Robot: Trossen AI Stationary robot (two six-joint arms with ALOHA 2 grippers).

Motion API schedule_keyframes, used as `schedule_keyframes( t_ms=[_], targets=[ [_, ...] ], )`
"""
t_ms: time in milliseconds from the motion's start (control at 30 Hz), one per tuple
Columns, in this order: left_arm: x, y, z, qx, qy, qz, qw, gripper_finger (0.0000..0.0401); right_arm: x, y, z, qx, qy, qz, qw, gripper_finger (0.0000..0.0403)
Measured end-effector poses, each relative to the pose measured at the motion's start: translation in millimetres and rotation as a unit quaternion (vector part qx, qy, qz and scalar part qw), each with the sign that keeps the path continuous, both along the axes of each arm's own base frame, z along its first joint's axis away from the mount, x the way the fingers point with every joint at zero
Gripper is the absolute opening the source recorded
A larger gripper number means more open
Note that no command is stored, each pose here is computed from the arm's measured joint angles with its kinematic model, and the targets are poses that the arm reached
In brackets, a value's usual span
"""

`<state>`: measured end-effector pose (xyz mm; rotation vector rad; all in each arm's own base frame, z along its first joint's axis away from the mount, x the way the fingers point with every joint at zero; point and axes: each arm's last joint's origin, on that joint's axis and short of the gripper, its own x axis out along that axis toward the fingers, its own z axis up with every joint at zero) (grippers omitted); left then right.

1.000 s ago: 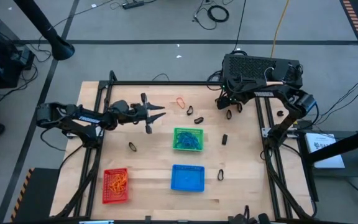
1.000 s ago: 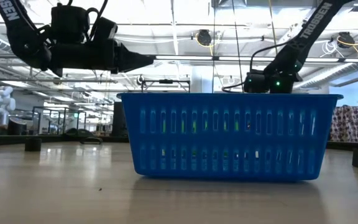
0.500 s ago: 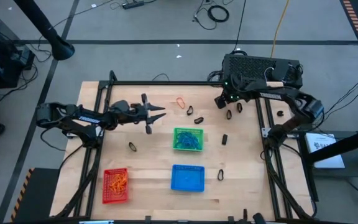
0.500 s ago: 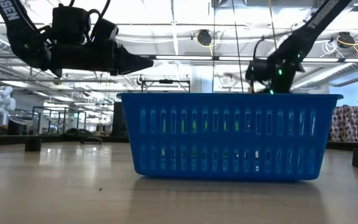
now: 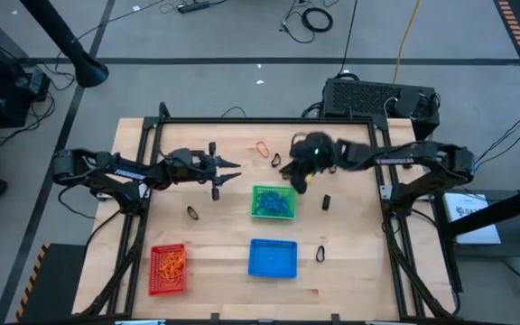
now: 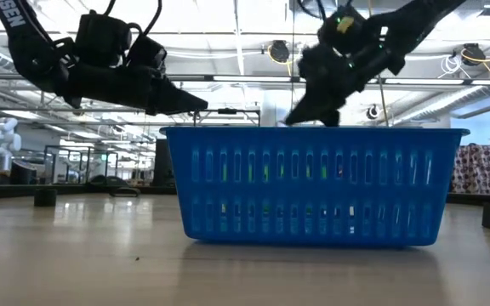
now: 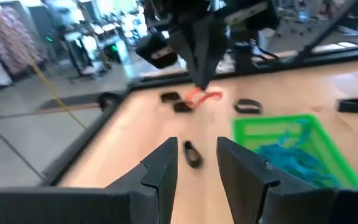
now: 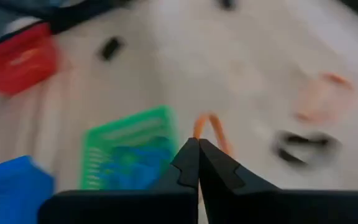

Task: Sort rubber bands into baskets
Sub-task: Put the orange rubberband into the red bin

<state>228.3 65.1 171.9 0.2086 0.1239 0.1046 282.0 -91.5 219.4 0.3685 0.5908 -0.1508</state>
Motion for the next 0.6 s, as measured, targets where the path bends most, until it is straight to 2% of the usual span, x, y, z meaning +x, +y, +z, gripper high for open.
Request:
schedule_keyframes(
  t_ms=[133, 233, 367, 467, 600],
  targets=[
    [0, -8, -10, -0.033, 0.051, -0.015, 0.998, 0.0121, 26, 31, -6, -0.022, -0.052, 0.063, 0.996, 0.0000],
    [-3, -14, -16, -0.080, 0.096, -0.018, 0.992, 0.0121, 43, 52, -14, -0.029, -0.091, 0.099, 0.990, 0.0000],
    [-10, -27, -20, -0.149, 0.153, -0.030, 0.976, 0.0121, 69, 77, -26, -0.031, -0.104, 0.140, 0.984, 0.0000],
    [-19, -39, -16, -0.194, 0.183, -0.048, 0.963, 0.0121, 93, 95, -33, -0.030, -0.100, 0.165, 0.981, 0.0000],
    [-35, -49, -8, -0.245, 0.221, -0.042, 0.943, 0.0121, 131, 120, -38, -0.038, -0.107, 0.202, 0.973, 0.0000]
  ],
)
